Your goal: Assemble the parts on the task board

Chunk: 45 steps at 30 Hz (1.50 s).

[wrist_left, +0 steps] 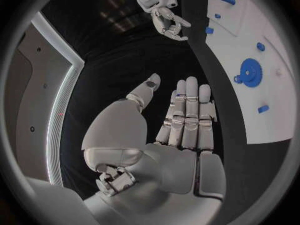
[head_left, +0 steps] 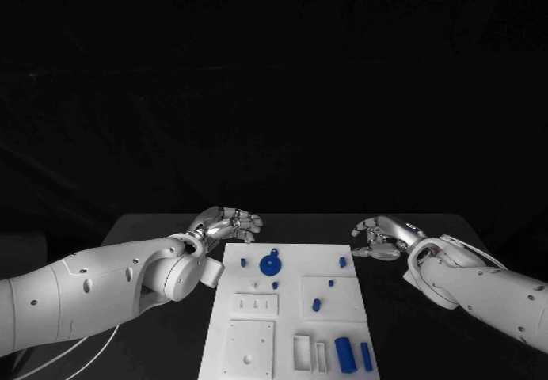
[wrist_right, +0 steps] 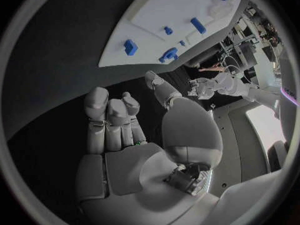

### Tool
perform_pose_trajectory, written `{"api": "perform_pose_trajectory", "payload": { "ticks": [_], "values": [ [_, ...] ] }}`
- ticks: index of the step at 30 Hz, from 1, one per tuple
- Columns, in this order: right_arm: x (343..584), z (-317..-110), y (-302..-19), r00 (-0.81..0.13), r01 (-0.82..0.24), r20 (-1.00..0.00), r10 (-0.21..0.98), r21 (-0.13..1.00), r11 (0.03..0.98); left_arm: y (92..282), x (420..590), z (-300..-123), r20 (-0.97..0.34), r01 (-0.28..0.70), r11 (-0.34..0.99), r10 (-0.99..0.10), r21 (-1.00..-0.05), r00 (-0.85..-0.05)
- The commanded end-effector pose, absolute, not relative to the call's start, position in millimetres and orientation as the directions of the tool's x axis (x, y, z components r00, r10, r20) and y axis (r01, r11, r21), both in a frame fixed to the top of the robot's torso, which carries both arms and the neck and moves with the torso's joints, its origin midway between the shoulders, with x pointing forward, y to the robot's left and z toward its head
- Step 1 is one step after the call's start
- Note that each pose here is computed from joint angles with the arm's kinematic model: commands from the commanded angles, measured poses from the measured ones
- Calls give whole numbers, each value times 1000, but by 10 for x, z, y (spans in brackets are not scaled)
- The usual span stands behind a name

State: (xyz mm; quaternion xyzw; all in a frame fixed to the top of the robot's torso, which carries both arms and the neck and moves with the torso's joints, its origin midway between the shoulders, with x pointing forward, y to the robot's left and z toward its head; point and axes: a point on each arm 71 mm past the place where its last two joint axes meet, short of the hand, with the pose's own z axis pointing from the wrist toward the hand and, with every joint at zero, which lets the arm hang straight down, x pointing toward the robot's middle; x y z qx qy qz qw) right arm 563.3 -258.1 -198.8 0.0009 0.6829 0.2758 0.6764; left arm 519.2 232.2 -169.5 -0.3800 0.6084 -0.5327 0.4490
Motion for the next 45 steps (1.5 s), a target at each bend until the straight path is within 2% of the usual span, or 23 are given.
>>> {"api": "perform_pose_trajectory", "payload": {
  "ticks": [1, 6, 11, 31, 45],
  "values": [
    [5622, -2125, -2601, -169, -375, -902, 397, 431, 821, 2296, 5181, -1709, -130, 25, 129, -937, -991, -324],
    [5620, -2355, -2691, -194, -338, -899, 392, 436, 834, 2306, 5170, -1767, -126, 14, 129, -937, -992, -325],
    [5611, -2482, -2681, -194, -326, -897, 397, 440, 837, 2304, 5164, -1783, -125, 10, 128, -937, -992, -328],
    [5667, -2533, -2535, -189, -309, -889, 417, 457, 834, 2271, 5118, -1778, -120, 7, 125, -931, -992, -345],
    [5693, -2564, -2484, -206, -303, -897, 390, 438, 846, 2248, 5089, -1763, -117, 8, 122, -928, -992, -355]
  ]
}}
